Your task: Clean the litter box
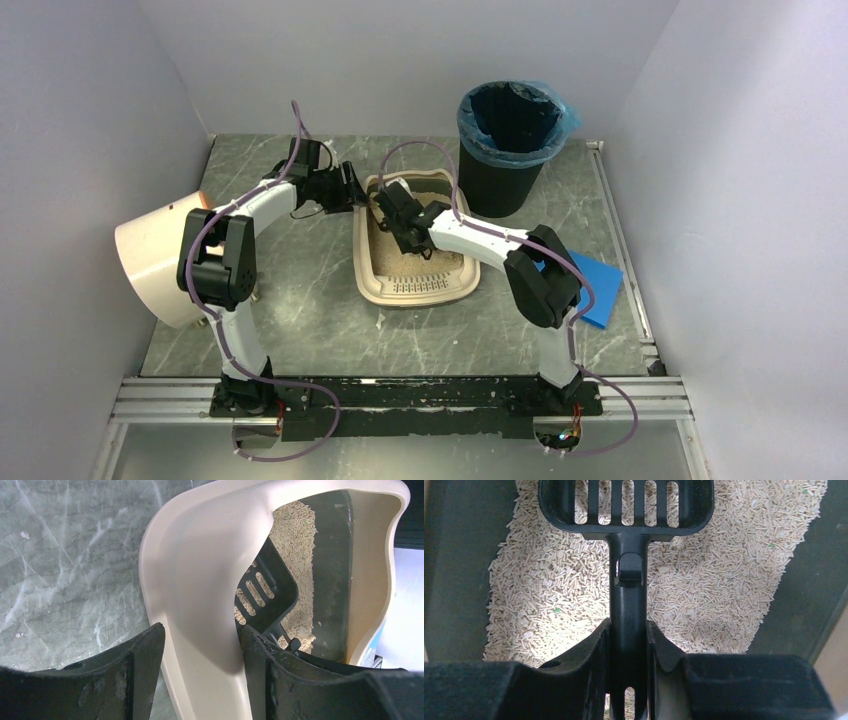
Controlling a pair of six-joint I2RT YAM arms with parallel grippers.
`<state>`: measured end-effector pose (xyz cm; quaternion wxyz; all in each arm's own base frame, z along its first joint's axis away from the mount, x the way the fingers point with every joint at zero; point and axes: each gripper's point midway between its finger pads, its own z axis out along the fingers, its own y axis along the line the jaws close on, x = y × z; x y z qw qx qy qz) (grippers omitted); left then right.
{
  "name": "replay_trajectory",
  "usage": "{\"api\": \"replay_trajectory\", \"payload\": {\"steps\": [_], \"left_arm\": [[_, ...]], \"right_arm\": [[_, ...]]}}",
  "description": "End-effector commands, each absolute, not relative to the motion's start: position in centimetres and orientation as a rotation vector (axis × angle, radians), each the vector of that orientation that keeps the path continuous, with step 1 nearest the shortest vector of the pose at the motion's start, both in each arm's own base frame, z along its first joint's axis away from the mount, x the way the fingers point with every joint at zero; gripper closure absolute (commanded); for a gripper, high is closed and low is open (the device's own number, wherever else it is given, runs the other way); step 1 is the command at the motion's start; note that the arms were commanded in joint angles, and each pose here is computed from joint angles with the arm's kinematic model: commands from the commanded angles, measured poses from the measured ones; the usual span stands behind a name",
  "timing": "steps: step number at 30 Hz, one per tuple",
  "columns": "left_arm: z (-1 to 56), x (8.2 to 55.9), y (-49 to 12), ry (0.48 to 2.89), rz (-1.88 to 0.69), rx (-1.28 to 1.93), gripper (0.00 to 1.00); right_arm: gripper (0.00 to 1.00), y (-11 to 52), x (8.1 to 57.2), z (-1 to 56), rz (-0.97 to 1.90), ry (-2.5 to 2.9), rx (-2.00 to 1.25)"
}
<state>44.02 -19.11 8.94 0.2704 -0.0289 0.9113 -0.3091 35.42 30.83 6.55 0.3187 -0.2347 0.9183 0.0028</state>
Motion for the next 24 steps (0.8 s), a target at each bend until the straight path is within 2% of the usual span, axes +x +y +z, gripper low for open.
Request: {"api": "replay_trajectory", "payload": {"steps": [1,8,13,24], "left_arm": [[8.2,43.5,-19.5,2.481,-0.842,-0.058,0.38],[8.3,43.5,-19.5,2.479,-0.838,-0.053,0.38],[8.3,43.5,-19.5,2.482,-0.835,-0.049,0.38],[8.0,43.6,-19.5,2.486,-0.833,-0.051,0.38]], "right_arm": [[1.00,33.7,36.8,8.5,0.155,2.344,-0.579],[1.00,35.9,36.0,8.2,0.312,2.372,-0.562],[1.00,34.0,36.9,8.2,0.247,2.363,-0.386],[1.00,31.4,36.8,8.7,0.093,2.379,-0.374]]}}
